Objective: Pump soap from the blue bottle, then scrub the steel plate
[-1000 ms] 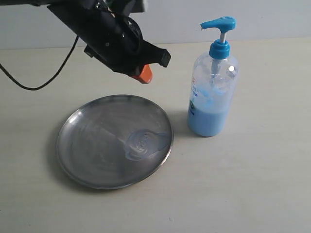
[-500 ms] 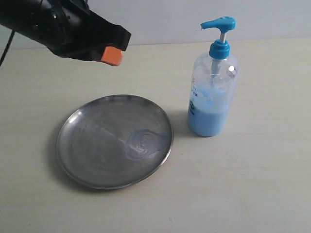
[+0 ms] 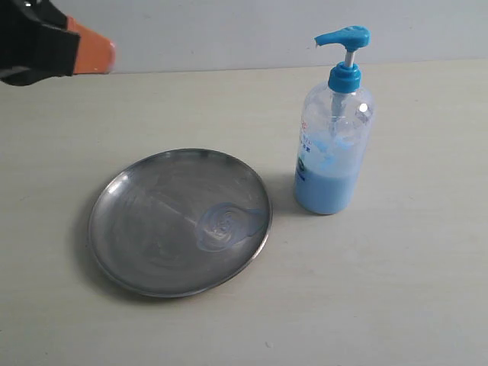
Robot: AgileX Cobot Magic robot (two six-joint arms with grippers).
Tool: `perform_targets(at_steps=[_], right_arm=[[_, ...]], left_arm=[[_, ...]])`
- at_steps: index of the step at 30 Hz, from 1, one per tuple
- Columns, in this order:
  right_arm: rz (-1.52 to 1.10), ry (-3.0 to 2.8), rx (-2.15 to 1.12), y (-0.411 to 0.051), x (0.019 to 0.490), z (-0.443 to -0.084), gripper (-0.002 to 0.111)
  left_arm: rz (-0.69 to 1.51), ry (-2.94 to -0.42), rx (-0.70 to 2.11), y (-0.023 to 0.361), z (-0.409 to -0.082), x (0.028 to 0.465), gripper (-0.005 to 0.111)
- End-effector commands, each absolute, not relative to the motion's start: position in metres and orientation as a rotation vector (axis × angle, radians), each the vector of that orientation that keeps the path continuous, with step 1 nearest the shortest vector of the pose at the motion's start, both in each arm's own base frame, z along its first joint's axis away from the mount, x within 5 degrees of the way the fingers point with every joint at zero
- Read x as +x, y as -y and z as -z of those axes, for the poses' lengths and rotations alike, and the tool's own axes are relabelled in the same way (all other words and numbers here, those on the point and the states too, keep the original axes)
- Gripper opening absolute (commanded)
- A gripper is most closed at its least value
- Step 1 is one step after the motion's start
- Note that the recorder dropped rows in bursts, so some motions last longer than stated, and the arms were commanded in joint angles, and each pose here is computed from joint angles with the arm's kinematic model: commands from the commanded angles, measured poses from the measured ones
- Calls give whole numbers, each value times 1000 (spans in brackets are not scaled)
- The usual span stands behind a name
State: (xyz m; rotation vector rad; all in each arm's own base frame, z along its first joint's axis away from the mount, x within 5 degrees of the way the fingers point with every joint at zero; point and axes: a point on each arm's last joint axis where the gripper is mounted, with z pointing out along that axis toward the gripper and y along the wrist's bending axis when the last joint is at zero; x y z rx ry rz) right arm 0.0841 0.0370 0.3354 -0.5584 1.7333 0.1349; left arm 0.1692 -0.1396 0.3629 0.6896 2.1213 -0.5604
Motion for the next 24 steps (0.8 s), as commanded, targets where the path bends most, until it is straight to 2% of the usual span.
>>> perform_targets(at_steps=[1,13,24], right_arm=[[-135,-1717,-555,-37,84,-336,0],[-140,-1718,-553,-37,84,-336,0],[-137,-1718,-553,-37,84,-336,0]], left_arm=[[528,-2023,693,121,-372,148,0],[536,-1794,672,73,-404,83,0],[541,-1769,665,69,-407,77,0]])
